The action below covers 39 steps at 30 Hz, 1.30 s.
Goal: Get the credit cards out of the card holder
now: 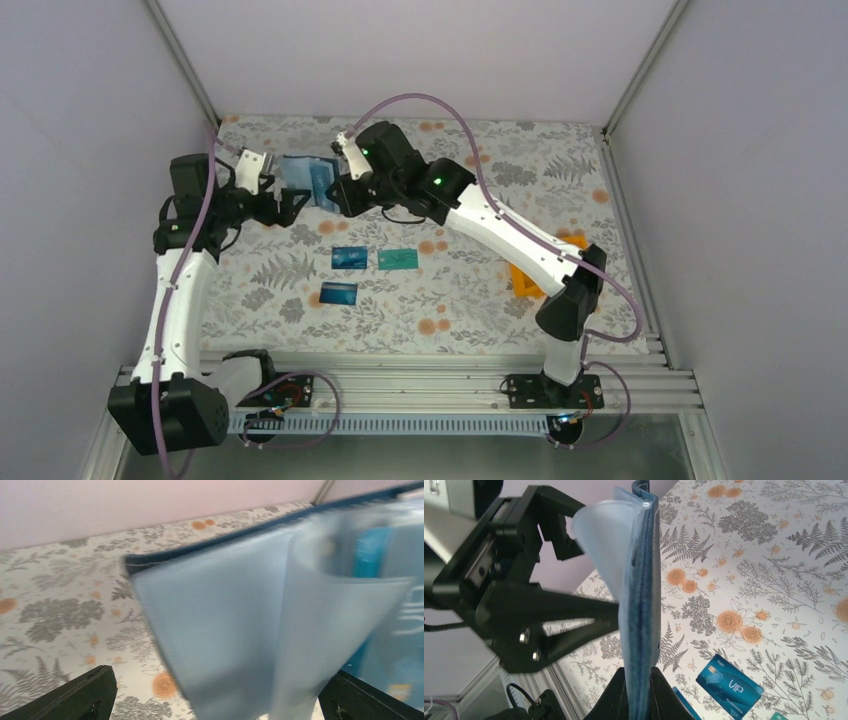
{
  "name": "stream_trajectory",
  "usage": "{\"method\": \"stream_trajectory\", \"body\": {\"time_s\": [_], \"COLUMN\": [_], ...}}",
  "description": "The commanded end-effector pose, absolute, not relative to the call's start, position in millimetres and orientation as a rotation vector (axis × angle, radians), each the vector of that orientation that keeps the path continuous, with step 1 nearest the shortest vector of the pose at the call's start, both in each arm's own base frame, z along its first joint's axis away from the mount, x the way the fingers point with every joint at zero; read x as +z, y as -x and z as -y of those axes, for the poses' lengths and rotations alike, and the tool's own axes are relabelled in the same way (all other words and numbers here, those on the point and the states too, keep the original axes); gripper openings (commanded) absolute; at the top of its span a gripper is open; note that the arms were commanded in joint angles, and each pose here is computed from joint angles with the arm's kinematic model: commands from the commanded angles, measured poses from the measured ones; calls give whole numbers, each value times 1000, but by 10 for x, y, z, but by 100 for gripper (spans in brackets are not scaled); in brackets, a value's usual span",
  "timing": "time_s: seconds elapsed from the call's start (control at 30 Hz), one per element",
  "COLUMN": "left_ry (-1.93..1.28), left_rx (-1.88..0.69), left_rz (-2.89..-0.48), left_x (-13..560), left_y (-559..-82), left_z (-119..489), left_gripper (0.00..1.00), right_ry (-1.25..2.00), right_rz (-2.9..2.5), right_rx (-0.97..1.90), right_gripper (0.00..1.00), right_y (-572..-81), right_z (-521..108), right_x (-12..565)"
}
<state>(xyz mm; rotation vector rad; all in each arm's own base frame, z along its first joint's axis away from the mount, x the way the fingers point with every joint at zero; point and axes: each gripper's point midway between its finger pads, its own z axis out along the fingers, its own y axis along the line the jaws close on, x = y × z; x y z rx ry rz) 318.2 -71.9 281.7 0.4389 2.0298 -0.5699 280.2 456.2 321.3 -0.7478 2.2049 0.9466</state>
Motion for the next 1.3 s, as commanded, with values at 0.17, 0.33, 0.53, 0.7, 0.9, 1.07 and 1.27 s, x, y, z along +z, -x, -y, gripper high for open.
{"method": "stream_trajectory", "body": {"time_s": [0.17, 0.33, 0.53, 0.7, 0.9, 1.07, 1.27], "left_ry": [-326, -391, -465, -574, -850, -951, -884], "left_rx": [-588, -735, -766, -812, -1118, -1250, -1284], "left_rz": [-1986, -1912, -1853, -1778, -1533, -1535, -1643], "left_x": [2999, 3111, 3247, 3403, 3654, 3553, 3264], "left_y": [-3206, -3054, -2915, -2801, -2266, -2174, -2373], "left_z": [430, 560, 644, 748, 1179, 1510, 1550], "left_gripper": [100, 100, 100, 100, 95, 69, 50], "right_ry": [807, 838, 744, 650, 678, 827, 958], "right_rz": [-2032, -1995, -2063, -2186, -2281, -2220, -2065], "right_rx": [958, 911, 797, 580, 523, 733, 968], "right_gripper": [4, 4, 4, 4, 4, 4, 4], "right_y": [-2631, -2617, -2847, -3113, -3173, -2966, -2656], "right_z": [-4189, -4007, -3803, -3671, -3746, -4139, -4289], "right_x": [3644, 3760, 3670, 3353, 3028, 3082, 3392]}}
